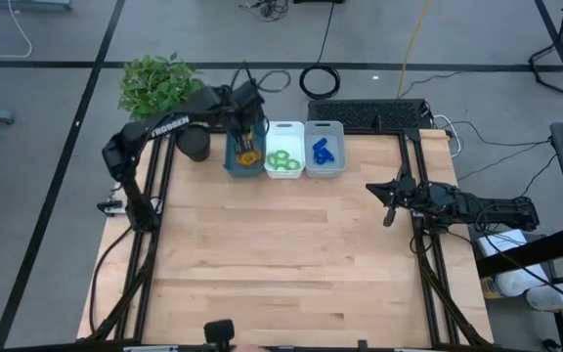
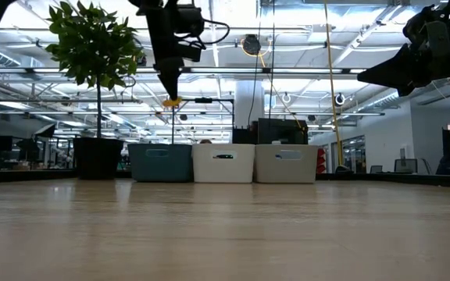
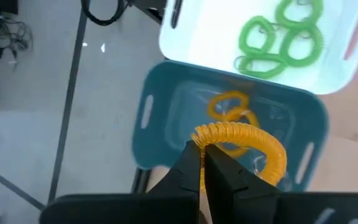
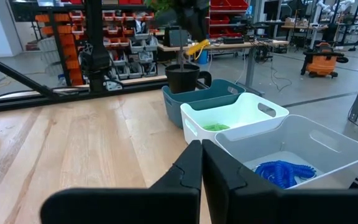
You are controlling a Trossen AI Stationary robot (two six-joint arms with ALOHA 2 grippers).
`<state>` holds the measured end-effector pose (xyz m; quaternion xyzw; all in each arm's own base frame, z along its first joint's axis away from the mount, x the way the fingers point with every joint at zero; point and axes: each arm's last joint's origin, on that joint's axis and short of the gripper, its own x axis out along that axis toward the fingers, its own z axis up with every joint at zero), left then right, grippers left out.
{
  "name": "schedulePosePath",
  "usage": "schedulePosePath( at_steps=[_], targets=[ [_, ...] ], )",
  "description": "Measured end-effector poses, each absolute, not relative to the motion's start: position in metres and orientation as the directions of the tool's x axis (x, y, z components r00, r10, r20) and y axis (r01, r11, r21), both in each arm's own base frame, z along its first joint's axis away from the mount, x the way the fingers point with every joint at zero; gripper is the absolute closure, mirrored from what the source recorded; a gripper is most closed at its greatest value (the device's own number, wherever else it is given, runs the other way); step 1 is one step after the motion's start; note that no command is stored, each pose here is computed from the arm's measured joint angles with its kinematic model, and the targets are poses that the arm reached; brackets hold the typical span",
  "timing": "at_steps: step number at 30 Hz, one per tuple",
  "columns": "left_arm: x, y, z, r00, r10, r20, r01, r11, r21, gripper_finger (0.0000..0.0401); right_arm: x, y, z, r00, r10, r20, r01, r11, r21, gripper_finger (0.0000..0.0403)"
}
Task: Sort spring keychains
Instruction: Put the yellow spring keychain in the blue bin
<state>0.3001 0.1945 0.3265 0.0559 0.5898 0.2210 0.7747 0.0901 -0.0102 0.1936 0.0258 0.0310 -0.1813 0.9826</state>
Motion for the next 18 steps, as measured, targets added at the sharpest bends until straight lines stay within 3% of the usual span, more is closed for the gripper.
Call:
schedulePosePath(
  at_steps=[8, 18],
  targets=[
    [0.304, 0.239, 0.314, 0.210, 0.313, -0.926, -0.262, 0.931, 0.255, 0.0397, 0.090, -0.010, 0.194, 0.932, -0.355, -0.070, 0.358, 0.933, 0.040, 0.0403],
    [0.317, 0.271, 0.251, 0.110, 0.170, -0.979, -0.249, 0.959, 0.138, 0.0397, 0.090, -0.010, 0.194, 0.932, -0.355, -0.070, 0.358, 0.933, 0.039, 0.0403]
  ],
)
